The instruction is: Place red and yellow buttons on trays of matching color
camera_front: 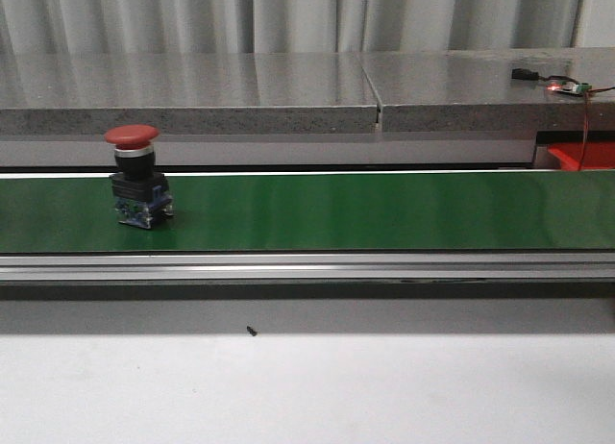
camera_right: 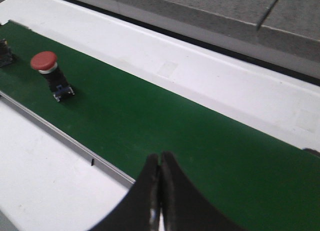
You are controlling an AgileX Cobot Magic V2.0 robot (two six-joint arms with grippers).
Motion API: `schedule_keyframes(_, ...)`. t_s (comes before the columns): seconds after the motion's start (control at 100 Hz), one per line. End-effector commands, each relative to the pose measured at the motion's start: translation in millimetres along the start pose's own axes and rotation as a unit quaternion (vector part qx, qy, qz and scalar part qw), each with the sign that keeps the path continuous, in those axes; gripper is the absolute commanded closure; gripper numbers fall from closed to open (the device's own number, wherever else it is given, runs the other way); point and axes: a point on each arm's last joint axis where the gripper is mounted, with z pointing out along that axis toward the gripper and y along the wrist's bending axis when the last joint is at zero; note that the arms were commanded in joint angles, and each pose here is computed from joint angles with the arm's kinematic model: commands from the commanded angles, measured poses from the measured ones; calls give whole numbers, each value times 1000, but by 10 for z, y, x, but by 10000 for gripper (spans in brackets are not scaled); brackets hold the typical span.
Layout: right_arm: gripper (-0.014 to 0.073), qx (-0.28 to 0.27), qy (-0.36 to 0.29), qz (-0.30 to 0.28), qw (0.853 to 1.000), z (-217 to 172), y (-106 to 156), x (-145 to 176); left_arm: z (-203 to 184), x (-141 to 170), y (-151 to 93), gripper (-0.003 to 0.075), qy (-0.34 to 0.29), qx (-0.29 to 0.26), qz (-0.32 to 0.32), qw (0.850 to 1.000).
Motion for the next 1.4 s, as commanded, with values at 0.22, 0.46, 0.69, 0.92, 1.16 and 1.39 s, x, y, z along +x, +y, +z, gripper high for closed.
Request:
schedule_keyframes(0.22,198,-87,14,-46,995,571,247,-547,-43,-127,0,739,-46,-2,-3,999)
schedule_keyframes(0.46,73,-168,89,-72,979,1094,463,-602,-43,-127,0,739,-46,-2,-3,999)
schedule_keyframes(0.69,75,-191,112,-96,970,1542,562,-594,-43,-127,0,739,-46,-2,-3,999)
schedule_keyframes(0.92,74,-176,105,-129,970,1882,561,-511,-43,-127,0,739,-46,-2,-3,999)
schedule_keyframes(1.16,74,-160,103,-109,976,2119,547,-402,-43,-127,0,739,-46,-2,-3,999)
schedule_keyframes(1.39,74,-145,88,-109,979,2267,642,-359,-43,-127,0,739,-46,-2,-3,999)
